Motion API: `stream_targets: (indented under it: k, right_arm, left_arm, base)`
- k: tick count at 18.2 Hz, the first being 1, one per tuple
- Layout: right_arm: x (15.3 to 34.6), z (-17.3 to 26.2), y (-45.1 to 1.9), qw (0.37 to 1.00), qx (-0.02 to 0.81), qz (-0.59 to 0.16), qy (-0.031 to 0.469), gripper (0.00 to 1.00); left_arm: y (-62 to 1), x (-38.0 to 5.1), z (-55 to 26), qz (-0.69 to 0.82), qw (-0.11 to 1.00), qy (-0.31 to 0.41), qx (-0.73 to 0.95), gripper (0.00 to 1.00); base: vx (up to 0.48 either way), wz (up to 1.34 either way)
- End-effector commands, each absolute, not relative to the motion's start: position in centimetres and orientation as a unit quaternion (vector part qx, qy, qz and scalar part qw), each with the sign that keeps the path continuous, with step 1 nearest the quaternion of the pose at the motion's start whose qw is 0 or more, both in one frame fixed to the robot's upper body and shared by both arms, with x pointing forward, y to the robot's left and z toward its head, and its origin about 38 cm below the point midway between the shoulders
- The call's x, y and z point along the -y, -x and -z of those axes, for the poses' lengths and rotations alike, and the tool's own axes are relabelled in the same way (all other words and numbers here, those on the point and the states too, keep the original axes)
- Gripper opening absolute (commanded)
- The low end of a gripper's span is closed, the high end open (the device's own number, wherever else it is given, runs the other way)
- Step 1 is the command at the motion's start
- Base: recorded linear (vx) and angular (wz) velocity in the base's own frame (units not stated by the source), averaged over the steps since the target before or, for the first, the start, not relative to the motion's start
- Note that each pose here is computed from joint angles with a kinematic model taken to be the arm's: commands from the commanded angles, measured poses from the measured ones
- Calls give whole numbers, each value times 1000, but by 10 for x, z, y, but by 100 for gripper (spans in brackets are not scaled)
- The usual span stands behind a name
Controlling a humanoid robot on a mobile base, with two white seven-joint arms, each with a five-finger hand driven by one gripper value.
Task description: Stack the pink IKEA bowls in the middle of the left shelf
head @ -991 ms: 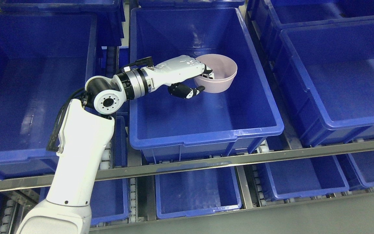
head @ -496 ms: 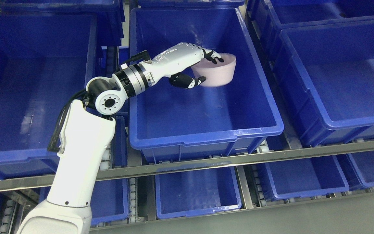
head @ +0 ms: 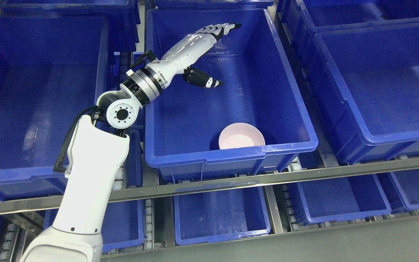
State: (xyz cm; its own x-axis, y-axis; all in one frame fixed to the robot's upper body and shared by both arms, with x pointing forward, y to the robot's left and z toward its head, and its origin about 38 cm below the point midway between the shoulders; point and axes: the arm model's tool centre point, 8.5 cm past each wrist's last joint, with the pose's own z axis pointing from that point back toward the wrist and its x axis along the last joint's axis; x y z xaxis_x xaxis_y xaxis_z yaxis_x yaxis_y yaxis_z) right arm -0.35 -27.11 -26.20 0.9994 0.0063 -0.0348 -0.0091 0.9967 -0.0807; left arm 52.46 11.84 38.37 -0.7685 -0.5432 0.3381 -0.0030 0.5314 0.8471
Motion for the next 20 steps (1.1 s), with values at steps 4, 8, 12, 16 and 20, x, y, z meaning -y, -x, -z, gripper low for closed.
stream_targets:
  k: [4,8,12,16,20]
  right_arm:
    - [282,261,11,999,-15,6,49,100]
    - [282,261,11,999,-14,6,49,100]
    - [282,261,11,999,-14,6,49,100]
    - [282,261,11,999,-15,6,49,100]
    - [282,261,11,999,-14,6,49,100]
  left_arm:
    - [-531,-169,-398,125,419,-44,898,100]
    - [-502,-173,-399,85,417,3,905,100]
    - [-482,-178,-389,74,407,8,910,100]
    - [-481,-198,-378,49,416,-1,908,100]
    - [-473,-203,-370,45,418,-2,907,100]
  base:
    - [0,0]
    - [0,0]
    - [0,0]
    - [0,0]
    - [0,0]
